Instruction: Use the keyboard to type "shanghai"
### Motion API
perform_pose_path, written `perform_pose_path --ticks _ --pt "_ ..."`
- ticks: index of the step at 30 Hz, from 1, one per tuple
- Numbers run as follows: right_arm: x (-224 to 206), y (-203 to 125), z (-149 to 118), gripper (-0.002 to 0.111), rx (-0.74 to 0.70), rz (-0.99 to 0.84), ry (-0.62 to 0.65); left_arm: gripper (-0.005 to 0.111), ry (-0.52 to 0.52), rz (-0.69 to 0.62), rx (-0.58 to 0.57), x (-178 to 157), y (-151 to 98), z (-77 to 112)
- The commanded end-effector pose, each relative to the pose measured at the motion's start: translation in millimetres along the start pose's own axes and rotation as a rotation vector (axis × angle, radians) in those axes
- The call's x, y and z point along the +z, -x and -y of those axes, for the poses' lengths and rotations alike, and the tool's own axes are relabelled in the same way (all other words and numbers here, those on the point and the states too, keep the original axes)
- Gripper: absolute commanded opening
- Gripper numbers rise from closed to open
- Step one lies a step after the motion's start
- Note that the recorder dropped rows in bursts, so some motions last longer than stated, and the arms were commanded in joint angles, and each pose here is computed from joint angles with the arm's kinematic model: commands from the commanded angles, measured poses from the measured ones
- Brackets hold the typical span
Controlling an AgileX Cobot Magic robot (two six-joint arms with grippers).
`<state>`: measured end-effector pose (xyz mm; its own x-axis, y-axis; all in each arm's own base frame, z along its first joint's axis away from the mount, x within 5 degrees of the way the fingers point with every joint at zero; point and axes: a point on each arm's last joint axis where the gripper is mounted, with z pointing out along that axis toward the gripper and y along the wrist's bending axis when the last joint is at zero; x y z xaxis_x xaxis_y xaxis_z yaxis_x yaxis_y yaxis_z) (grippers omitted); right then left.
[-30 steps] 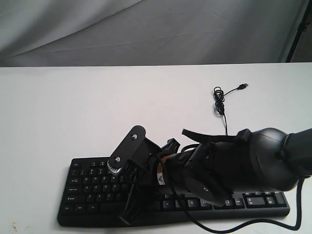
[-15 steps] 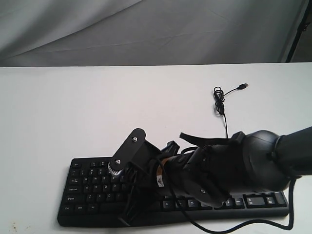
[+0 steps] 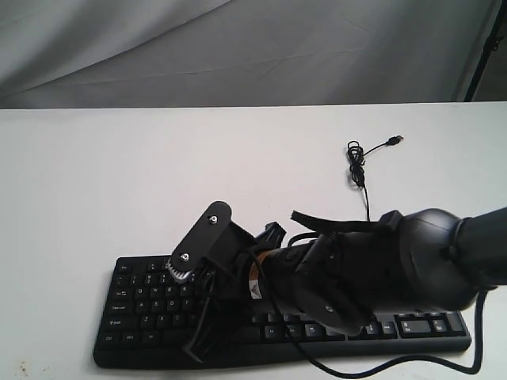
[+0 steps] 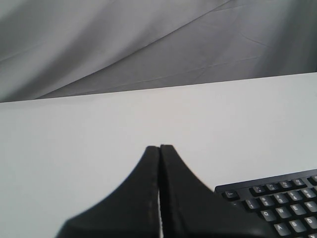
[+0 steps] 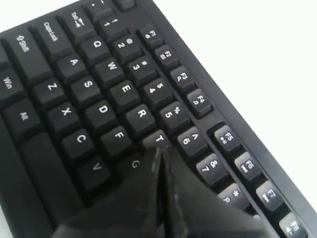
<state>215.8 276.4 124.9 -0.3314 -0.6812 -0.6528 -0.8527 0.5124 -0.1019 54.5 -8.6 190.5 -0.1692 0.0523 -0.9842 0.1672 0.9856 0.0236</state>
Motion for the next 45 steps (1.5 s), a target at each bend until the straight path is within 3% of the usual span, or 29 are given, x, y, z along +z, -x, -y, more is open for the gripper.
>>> perform_pose_path --ticks 1,11,21,45 --pt "-4.0 20.5 -4.7 0.000 -0.023 0.041 0.007 0.000 -0.002 0.005 0.002 0.1 -0.7 0.1" --pt "17.0 59.8 -28.2 0.000 -0.094 0.044 0.048 0.000 -0.002 0.005 0.002 0.1 -0.7 0.1" --pt "47.3 58.8 -44.9 0.000 -0.122 0.011 0.075 0.000 -0.002 0.005 0.002 0.1 -0.7 0.1" --pt "40.1 61.3 -42.9 0.000 -0.141 -0.006 0.071 0.000 -0.002 0.005 0.002 0.1 -0.7 0.1"
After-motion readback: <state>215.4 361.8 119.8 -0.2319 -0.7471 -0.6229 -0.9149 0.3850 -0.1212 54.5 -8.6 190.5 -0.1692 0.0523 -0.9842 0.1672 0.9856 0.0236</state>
